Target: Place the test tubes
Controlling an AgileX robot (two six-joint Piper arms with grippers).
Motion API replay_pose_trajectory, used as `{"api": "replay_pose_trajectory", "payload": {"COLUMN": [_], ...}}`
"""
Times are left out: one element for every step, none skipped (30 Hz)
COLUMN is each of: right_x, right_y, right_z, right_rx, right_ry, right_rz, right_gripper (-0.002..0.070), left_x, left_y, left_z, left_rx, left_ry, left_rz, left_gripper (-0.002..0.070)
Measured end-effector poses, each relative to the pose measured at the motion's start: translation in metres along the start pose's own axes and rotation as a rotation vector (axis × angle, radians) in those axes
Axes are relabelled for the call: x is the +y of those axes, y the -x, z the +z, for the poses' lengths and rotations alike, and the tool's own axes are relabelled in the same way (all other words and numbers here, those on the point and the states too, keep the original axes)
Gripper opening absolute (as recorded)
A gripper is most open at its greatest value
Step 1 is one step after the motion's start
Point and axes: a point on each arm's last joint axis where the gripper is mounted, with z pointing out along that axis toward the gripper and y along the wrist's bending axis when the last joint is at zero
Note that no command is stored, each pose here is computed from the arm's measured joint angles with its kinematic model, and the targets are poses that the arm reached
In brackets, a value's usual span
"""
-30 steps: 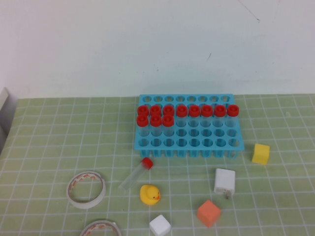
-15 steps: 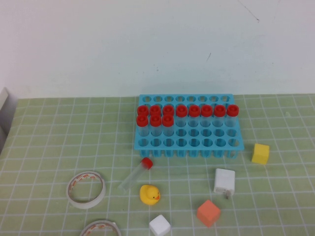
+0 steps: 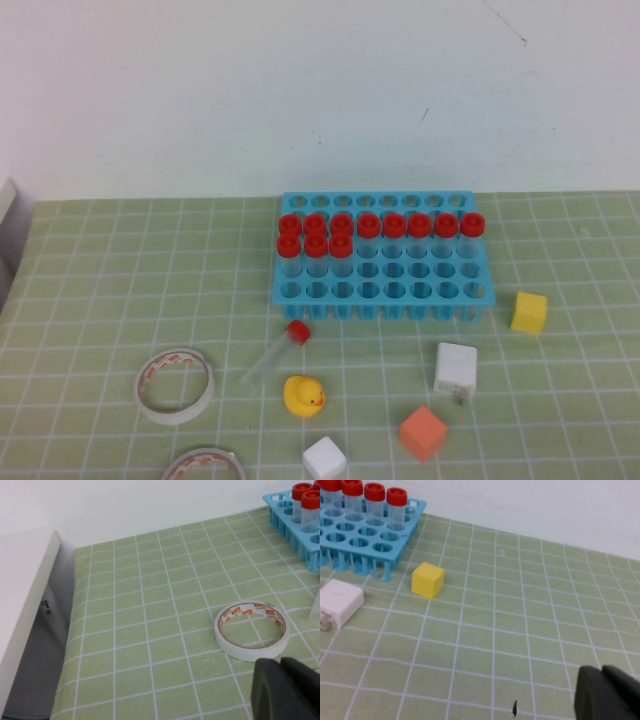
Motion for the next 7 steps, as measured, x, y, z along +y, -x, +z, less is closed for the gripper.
{"api": "replay_pose_trajectory", "payload": {"right_x": [0.0000, 0.0000, 0.0000, -0.0001, -0.0001, -0.0001, -0.0001], "right_y": [0.0000, 0.0000, -0.0001, -0.0001, -0.0001, -0.0001, -0.0001], "right_z": [0.0000, 0.0000, 0.0000, 0.0000, 0.0000, 0.0000, 0.0000], "right_rx": [0.000, 0.000, 0.001, 0.001, 0.001, 0.001, 0.001], "right_ry": [0.000, 0.000, 0.000, -0.001, -0.001, -0.001, -0.001], "right_rz": [0.000, 0.000, 0.000, 0.002, 0.002, 0.002, 0.004], "right_gripper": [0.0000, 0.0000, 0.0000, 0.0000, 0.0000, 0.0000, 0.0000], "left_x": [0.0000, 0.0000, 0.0000, 0.0000, 0.0000, 0.0000, 0.0000], "left_y": [0.0000, 0.0000, 0.0000, 0.0000, 0.0000, 0.0000, 0.0000], "left_z": [0.0000, 0.0000, 0.0000, 0.0000, 0.0000, 0.0000, 0.0000], "left_rx": [0.000, 0.000, 0.000, 0.000, 0.000, 0.000, 0.000], "left_ry": [0.000, 0.000, 0.000, 0.000, 0.000, 0.000, 0.000], "left_rz": [0.000, 0.000, 0.000, 0.000, 0.000, 0.000, 0.000], "left_gripper": [-0.0001, -0.0001, -0.0001, -0.0001, -0.0001, -0.0001, -0.0001]}}
